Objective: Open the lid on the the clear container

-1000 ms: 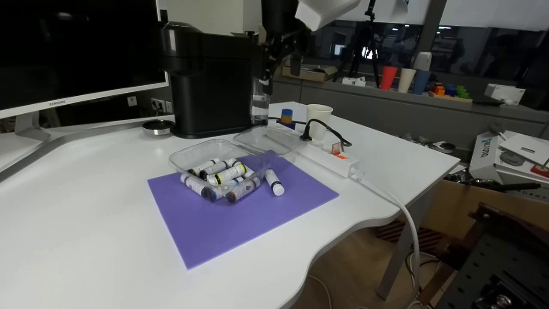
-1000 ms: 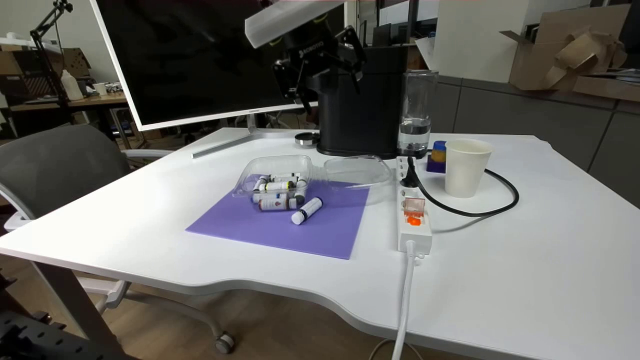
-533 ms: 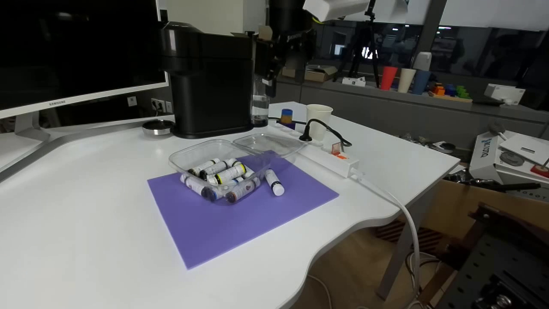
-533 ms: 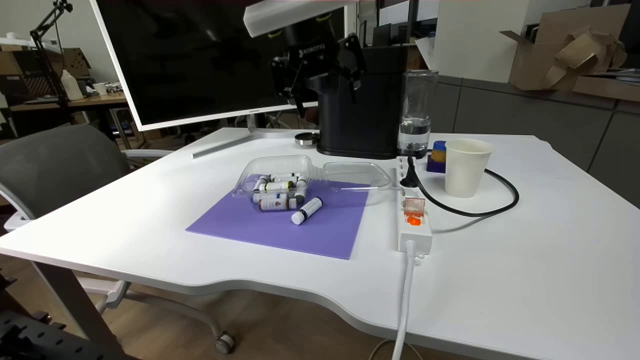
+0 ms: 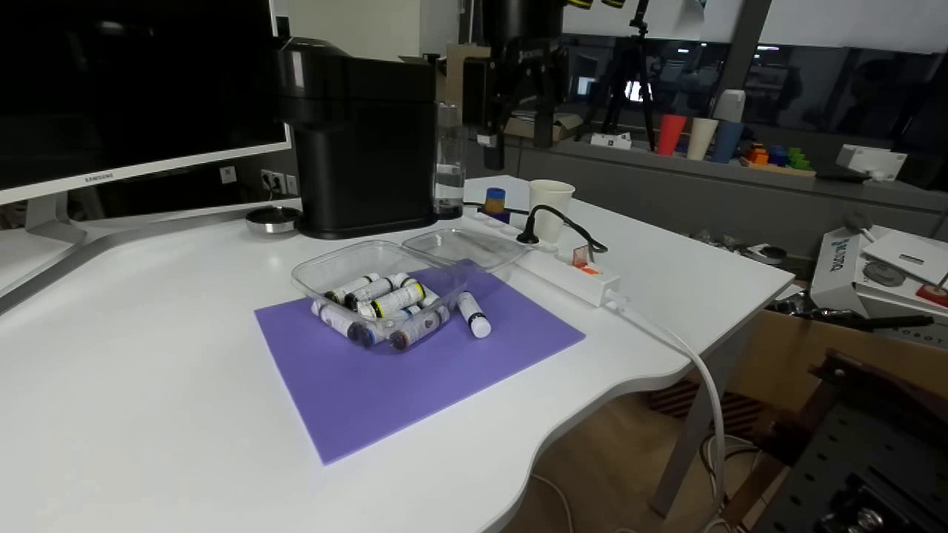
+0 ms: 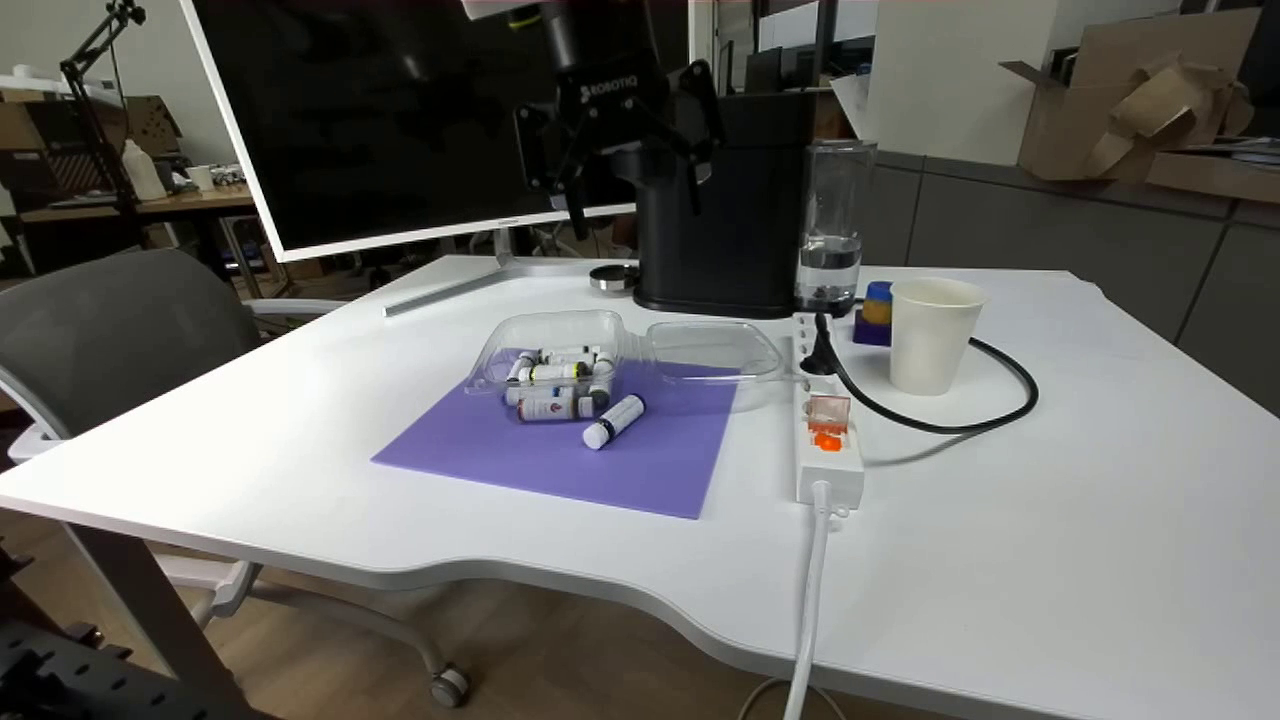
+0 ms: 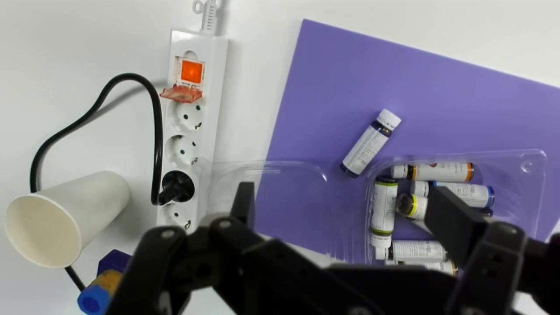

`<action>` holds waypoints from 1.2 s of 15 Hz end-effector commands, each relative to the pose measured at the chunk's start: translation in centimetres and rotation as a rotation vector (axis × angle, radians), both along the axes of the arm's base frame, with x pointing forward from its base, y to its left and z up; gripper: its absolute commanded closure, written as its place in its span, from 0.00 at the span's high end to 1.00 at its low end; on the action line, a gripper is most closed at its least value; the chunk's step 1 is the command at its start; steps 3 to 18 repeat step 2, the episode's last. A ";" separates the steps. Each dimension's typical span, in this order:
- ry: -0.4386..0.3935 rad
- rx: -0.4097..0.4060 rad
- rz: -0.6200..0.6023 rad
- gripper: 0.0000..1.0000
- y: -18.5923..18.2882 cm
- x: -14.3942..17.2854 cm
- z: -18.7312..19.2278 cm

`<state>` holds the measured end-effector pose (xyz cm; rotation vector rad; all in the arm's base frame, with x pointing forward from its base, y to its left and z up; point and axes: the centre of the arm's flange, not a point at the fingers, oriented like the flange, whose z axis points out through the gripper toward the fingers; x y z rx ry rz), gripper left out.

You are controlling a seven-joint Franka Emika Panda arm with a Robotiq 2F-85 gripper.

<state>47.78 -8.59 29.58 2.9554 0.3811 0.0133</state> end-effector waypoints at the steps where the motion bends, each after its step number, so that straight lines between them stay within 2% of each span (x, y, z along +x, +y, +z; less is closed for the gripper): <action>1: 0.052 -0.002 0.030 1.00 -0.4 -1.5 0.0; 2: 0.071 -0.001 0.042 1.00 -0.5 -1.6 -0.3; 18: 0.071 -0.001 0.042 1.00 -0.5 -1.6 -0.3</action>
